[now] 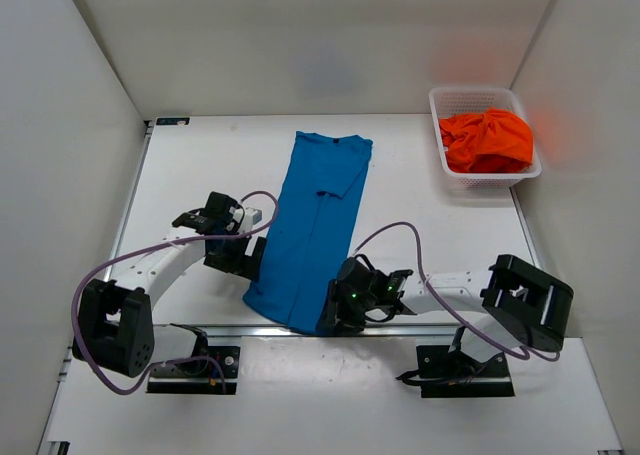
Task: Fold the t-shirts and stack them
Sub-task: Rotate the tshirt 90 degrees
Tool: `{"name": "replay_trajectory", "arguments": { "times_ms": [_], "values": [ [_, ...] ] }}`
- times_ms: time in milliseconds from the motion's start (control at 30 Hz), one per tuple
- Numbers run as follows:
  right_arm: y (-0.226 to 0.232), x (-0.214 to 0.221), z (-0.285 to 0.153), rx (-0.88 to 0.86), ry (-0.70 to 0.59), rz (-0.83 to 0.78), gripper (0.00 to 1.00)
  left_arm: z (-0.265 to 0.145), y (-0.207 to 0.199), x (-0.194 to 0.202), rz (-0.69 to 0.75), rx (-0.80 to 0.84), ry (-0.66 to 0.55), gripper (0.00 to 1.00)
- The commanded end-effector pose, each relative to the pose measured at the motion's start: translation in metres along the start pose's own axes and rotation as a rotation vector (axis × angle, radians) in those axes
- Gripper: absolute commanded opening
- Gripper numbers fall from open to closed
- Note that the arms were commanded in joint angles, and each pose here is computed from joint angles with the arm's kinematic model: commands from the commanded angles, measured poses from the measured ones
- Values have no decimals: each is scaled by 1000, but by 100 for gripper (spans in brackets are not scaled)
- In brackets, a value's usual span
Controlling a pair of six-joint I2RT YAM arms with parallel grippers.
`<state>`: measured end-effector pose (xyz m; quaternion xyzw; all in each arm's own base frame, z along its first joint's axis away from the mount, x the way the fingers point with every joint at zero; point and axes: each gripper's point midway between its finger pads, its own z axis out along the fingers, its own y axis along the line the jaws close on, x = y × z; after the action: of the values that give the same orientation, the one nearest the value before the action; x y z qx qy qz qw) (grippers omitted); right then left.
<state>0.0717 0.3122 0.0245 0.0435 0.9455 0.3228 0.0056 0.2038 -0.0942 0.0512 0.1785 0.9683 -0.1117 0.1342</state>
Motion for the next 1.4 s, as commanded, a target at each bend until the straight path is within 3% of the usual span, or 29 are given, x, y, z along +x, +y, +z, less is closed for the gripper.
{"name": "replay_trajectory", "arguments": {
  "times_ms": [0, 133, 467, 633, 767, 900, 967, 1000, 1033, 1133, 1200, 1267, 1367],
  "values": [
    [22, -10, 3, -77, -20, 13, 47, -1, 0, -3, 0, -3, -27, 99],
    [30, -11, 8, -84, -2, -3, 42, -2, -1, -5, 5, 1, -34, 99],
    [4, -22, -3, -65, -47, 72, 0, -3, -2, -6, 8, 12, -40, 99],
    [-22, -54, -38, -71, -176, 130, 0, -5, -12, -8, 53, 46, -38, 98],
    [-54, -55, -55, -61, -201, 143, 0, -5, -37, -7, 138, 107, -14, 97],
    [-57, -46, -61, -143, -181, 134, 11, 0, -58, -5, 200, 138, 24, 99],
    [-57, -33, -56, -139, -136, 101, 26, 1, -66, -7, 203, 160, 39, 98],
    [-61, -24, -54, -131, -104, 90, 28, 1, -70, -8, 210, 165, 43, 98],
    [-60, -19, -54, -120, -78, 78, 35, 3, -73, -8, 196, 169, 50, 98],
    [-60, -15, -56, -110, -77, 51, 42, -1, -93, 3, 20, 365, 87, 95],
    [-58, -19, -59, -134, -103, 72, 43, 7, -66, 11, -85, 215, 60, 92],
    [-57, -28, -63, -151, -145, 77, 45, -3, -68, 10, -116, 257, 42, 82],
    [-62, -29, -67, -130, -159, 88, 44, -7, -80, 18, -73, 252, 26, 77]
  ]
}}
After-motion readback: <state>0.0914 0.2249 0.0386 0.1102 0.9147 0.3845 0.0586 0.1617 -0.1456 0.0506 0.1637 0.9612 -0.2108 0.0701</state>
